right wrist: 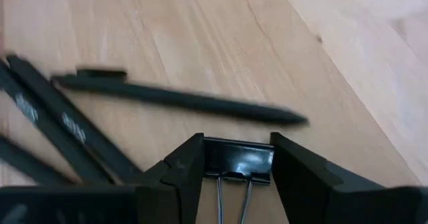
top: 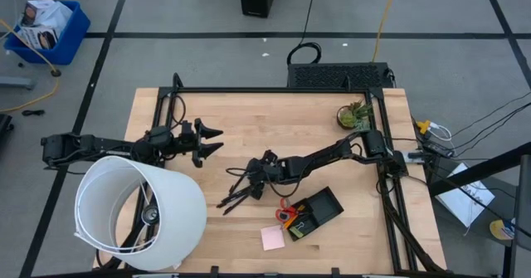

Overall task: Pick and place office supplies into organizer
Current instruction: Put the black binder clip into the black desk organizer

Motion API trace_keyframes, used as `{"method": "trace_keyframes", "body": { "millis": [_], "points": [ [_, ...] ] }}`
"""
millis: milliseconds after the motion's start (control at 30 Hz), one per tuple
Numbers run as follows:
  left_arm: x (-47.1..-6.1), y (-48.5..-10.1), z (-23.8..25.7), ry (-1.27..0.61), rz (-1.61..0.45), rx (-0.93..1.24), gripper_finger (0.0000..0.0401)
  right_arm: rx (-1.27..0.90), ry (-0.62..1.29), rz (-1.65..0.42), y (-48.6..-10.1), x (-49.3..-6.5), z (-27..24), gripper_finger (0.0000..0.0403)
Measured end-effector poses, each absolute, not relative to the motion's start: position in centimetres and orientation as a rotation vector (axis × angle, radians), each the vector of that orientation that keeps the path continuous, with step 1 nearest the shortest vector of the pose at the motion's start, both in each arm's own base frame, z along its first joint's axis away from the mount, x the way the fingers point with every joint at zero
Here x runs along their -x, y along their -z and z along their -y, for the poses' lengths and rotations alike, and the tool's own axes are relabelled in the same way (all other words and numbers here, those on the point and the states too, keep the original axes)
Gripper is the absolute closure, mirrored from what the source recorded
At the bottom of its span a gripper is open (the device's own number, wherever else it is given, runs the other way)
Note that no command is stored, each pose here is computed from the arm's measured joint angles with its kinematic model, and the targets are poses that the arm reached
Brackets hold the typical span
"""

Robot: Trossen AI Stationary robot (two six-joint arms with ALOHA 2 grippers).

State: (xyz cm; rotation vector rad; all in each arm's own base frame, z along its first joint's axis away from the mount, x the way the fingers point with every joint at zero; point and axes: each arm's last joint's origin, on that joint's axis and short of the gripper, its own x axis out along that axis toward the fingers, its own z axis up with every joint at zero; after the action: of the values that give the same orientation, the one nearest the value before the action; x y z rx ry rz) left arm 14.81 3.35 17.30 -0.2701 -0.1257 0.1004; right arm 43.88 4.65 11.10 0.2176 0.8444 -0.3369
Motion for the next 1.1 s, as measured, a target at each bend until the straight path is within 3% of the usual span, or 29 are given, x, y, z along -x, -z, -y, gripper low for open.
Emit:
{"method": "trace_keyframes", "body": {
  "millis": [467, 733, 967, 1100],
  "points": [
    [-14.8, -17.3, -3.4, -0.101, 0.126, 0.27, 0.0148, -0.182, 0.333, -0.808, -15.6, -42.8, -5.1, 0.0252],
    [-14.8, -17.3, -3.4, -0.101, 0.125, 0.27, 0.0148, -0.186, 0.294, -0.762, -20.2, -41.2, -6.2, 0.0247],
    [-14.8, -17.3, -3.4, -0.101, 0.125, 0.27, 0.0148, -0.197, 0.248, -0.732, -23.8, -37.2, -7.5, 0.0252],
    [-14.8, -17.3, -3.4, -0.101, 0.126, 0.27, 0.0148, -0.371, 0.275, -0.689, -25.0, -34.3, -8.2, 0.0246]
  ]
}}
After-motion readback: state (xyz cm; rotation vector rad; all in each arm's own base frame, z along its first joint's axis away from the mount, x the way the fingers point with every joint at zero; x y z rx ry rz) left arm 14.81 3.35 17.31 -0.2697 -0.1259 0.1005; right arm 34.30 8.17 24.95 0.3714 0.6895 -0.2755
